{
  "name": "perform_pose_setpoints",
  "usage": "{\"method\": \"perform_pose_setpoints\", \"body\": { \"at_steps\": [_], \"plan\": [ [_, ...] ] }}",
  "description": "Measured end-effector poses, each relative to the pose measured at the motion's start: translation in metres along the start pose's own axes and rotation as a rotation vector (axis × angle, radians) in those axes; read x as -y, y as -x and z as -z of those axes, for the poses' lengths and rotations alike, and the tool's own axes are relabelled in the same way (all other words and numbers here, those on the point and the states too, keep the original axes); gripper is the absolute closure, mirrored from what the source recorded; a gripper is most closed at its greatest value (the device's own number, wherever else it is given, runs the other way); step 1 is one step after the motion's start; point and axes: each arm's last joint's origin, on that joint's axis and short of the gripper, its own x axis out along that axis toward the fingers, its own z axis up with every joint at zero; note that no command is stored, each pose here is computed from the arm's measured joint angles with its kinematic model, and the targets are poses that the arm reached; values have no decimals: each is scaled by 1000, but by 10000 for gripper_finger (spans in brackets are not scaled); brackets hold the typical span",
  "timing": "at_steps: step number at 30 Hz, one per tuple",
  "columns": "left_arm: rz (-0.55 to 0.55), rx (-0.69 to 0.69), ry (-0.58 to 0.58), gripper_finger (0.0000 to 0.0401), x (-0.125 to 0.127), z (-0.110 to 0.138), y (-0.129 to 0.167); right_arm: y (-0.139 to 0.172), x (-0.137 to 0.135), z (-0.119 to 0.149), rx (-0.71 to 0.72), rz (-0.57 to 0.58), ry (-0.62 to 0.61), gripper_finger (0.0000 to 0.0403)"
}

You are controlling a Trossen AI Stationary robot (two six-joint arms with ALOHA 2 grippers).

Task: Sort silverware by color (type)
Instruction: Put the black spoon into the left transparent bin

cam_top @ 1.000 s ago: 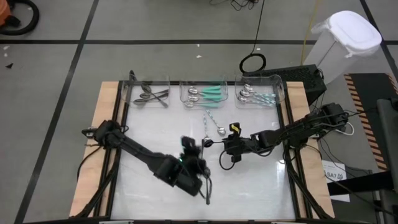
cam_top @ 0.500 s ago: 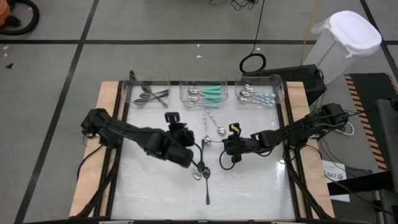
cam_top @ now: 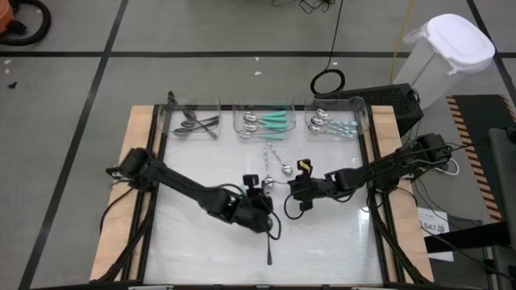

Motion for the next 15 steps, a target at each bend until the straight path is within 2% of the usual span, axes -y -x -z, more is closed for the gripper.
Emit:
{"method": "perform_pose_setpoints", "body": {
  "at_steps": [6, 12, 15],
  "plan": [
    [-62, 28, -75, 302, 24, 4, -32, 0, 1, -3, 30, 0, -20, 403],
    [-266, -41, -33, 228, 13, 16, -63, 1, 2, -9, 48, -18, -52, 403],
    [-268, -18, -13, 199, 15, 15, -70, 1, 3, -9, 44, -18, -58, 403]
  ]
}}
